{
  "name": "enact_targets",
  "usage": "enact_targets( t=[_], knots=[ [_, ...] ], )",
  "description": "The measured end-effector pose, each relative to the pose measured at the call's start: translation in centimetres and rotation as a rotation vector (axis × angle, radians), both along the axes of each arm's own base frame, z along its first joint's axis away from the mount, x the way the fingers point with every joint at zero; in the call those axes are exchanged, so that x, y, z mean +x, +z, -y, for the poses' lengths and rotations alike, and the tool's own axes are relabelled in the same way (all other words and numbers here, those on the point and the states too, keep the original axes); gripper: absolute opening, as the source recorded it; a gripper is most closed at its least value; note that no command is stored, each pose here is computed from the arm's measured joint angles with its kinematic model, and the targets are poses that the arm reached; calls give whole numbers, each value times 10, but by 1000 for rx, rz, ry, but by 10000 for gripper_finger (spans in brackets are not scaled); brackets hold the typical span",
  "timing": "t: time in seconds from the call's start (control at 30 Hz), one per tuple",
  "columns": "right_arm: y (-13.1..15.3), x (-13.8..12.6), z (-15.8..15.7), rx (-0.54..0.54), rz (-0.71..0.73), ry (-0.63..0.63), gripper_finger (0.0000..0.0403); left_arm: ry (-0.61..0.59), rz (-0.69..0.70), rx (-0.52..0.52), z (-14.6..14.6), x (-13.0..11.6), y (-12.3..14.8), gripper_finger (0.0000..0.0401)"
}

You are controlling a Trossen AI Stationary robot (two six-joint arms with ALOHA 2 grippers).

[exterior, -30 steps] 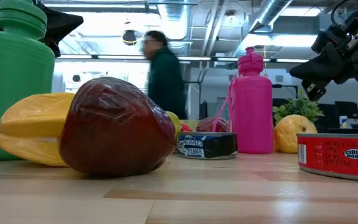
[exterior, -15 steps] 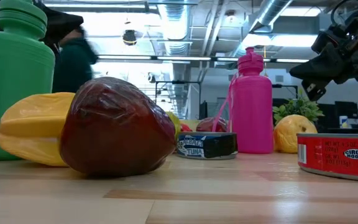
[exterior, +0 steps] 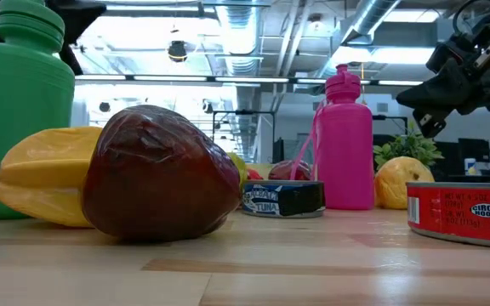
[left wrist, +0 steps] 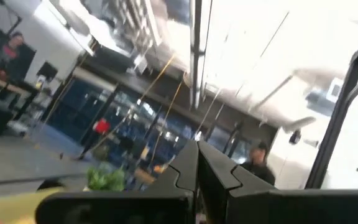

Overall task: Pick & Place Food Item
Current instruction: Put the green tumbler into the pink bin

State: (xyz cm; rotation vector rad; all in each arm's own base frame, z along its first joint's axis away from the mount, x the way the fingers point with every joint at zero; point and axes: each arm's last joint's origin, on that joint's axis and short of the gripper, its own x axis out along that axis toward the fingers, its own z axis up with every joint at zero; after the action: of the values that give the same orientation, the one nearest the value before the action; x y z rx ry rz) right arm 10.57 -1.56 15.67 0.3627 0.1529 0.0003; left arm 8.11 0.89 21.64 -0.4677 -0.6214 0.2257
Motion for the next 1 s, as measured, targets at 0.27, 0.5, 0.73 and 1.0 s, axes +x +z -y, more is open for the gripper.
enact_targets(
  t=[0.27, 0.5, 0.73, 1.0],
  knots=[
    [0, 0, 0, -4, 0, 1, 13, 93, 107, -81, -3, -7, 7, 0],
    [1, 0, 0, -9, 9, 1, 13, 33, 168, -165, -3, -5, 11, 0],
    [4, 1, 0, -16, 50, 1, 13, -108, -19, -162, 1, 17, 78, 0],
    [4, 1, 0, 78, 49, -11, 13, -130, -491, -111, 3, 57, 176, 0]
  ],
)
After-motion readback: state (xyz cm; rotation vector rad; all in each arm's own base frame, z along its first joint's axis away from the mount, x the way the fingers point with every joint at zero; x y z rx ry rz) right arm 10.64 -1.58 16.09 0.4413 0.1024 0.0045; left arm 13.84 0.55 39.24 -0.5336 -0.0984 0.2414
